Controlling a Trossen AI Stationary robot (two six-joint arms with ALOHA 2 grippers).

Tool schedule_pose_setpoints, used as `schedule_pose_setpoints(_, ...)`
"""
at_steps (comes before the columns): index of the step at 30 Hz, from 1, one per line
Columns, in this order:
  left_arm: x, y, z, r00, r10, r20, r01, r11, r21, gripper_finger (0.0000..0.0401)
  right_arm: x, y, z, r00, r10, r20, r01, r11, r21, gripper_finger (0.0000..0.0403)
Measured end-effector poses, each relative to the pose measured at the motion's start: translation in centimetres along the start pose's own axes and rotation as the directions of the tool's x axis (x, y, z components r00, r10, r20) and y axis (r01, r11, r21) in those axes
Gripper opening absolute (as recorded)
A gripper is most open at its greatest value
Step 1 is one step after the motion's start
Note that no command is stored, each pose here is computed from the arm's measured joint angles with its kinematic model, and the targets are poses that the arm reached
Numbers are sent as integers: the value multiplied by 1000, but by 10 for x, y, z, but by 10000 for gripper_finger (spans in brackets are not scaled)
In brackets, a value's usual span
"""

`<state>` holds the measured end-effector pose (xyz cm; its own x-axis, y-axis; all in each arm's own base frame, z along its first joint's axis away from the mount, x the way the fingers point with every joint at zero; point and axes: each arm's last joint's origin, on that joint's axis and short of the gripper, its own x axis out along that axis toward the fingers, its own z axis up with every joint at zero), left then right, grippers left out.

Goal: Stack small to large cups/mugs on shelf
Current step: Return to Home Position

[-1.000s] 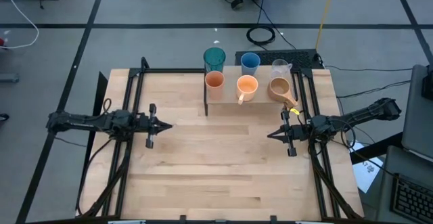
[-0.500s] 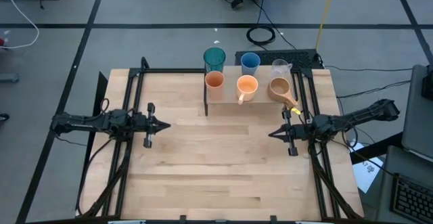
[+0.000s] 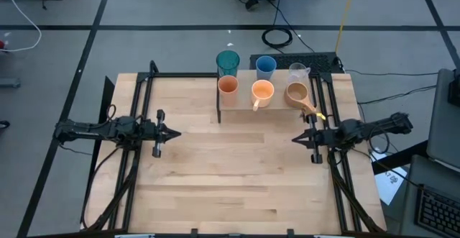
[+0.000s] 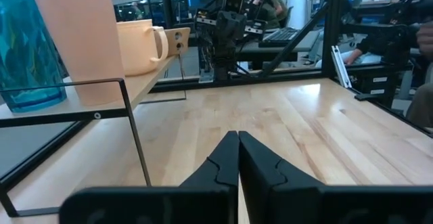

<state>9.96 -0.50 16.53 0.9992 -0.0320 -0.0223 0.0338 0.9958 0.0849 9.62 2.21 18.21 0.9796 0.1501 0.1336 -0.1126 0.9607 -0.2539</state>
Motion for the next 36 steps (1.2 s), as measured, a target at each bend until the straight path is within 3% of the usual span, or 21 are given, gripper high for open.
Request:
schedule_pose_setpoints(21,0,0,-1,1000,0,-3,0,1000,-3,6,-3,-4,-1,999,-42,-4,42,996,-85,0)
schedule_pose_setpoints(36,0,0,-1,1000,0,-3,0,1000,4,14,-4,-7,-14,992,-13,-125,14,1000,7,0)
